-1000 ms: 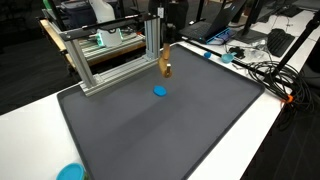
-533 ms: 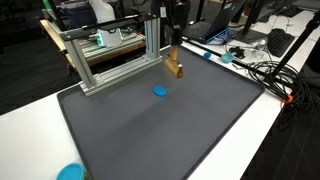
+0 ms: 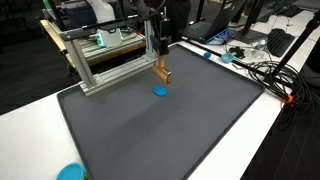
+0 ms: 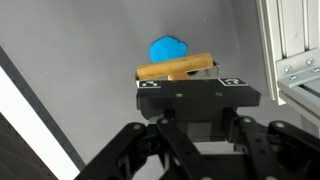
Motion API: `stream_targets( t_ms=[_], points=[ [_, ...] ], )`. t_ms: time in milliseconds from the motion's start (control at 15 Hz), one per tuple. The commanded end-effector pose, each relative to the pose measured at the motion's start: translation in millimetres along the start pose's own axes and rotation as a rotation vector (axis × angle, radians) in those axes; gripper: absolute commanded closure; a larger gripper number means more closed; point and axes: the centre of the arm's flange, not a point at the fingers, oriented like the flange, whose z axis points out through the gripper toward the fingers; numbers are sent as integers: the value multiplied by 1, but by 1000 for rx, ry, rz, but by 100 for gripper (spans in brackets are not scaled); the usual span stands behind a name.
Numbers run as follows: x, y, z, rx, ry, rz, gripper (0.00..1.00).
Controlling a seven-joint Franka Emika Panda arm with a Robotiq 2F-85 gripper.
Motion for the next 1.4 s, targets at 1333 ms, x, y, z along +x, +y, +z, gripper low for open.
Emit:
stream_targets(
  t_ms=[1333],
  points=[
    [-16, 43, 63, 71, -14, 60, 78]
  ],
)
